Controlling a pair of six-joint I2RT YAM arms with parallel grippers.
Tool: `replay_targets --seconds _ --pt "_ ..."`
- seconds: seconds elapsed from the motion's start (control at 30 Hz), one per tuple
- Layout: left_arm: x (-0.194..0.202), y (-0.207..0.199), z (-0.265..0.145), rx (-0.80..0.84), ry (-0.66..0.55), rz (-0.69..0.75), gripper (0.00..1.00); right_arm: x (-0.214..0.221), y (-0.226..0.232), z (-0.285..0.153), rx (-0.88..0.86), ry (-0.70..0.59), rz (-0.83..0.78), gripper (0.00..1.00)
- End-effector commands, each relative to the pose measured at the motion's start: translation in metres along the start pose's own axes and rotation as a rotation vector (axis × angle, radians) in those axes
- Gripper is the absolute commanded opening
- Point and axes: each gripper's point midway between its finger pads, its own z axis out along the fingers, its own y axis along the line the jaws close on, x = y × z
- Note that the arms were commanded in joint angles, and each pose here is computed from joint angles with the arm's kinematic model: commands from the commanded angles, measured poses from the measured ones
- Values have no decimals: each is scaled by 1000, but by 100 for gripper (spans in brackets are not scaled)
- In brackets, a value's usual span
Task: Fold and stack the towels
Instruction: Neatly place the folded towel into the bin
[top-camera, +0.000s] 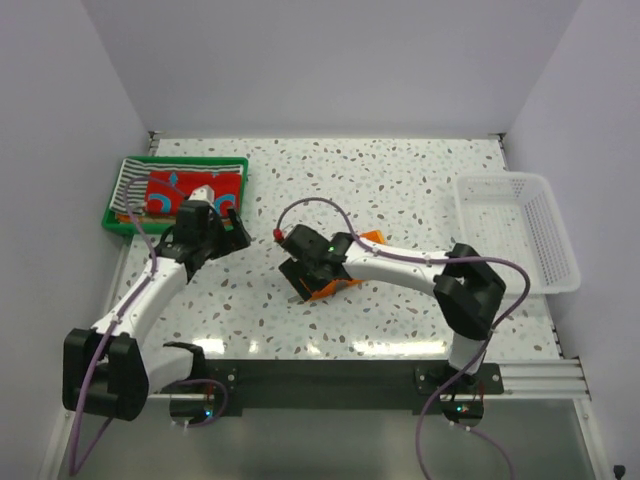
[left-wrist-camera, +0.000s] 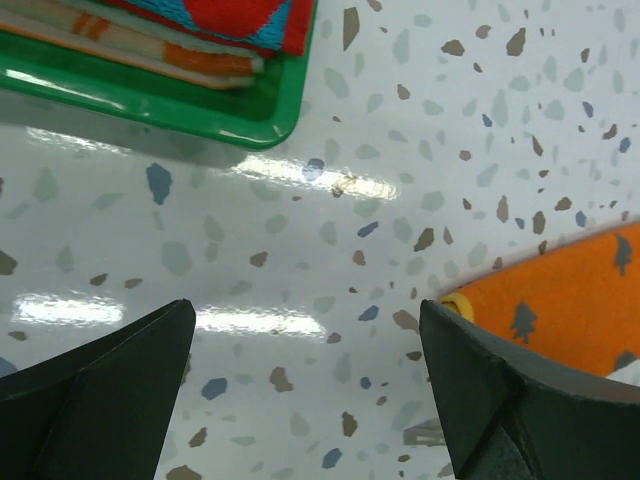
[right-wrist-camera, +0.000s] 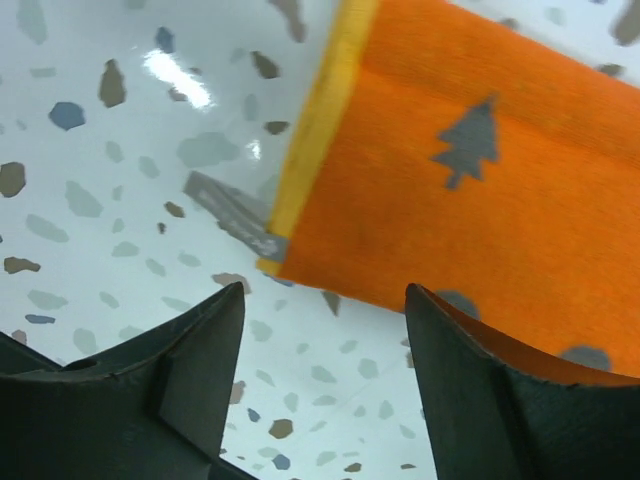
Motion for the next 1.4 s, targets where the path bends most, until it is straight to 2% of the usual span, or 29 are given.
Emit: replay_targets --seconds 0.0,0.13,0.43,0.67,0.8,0.87,0.9,0.93,1.07,1.2,1.37 --pt "-4 15 -11 -19 -5 89 100 -8 18 2 29 9 -69 67" --pt "-1 25 -13 -40 -4 99 100 -10 35 15 29 38 -110 55" --pt "1 34 -11 -71 -12 97 100 0 32 42 134 95 -141 51" --pt "1 36 -11 -76 -11 95 100 25 26 65 173 170 -143 47" --pt "2 36 -10 -74 -8 94 100 53 10 77 242 246 -166 28" --pt "4 35 -9 -62 -1 90 100 61 2 80 277 259 -186 13" --pt "5 34 -9 -55 2 88 100 58 2 82 272 245 -185 2" --pt "8 33 -7 -46 12 81 100 55 2 79 265 231 -185 0" --pt "22 19 -3 36 76 47 100 38 19 68 150 148 -192 0" --pt "36 -5 -2 160 133 -54 100 9 41 47 21 22 -167 0" --pt "58 -38 3 261 207 -112 100 -13 45 25 -55 -85 -119 0"
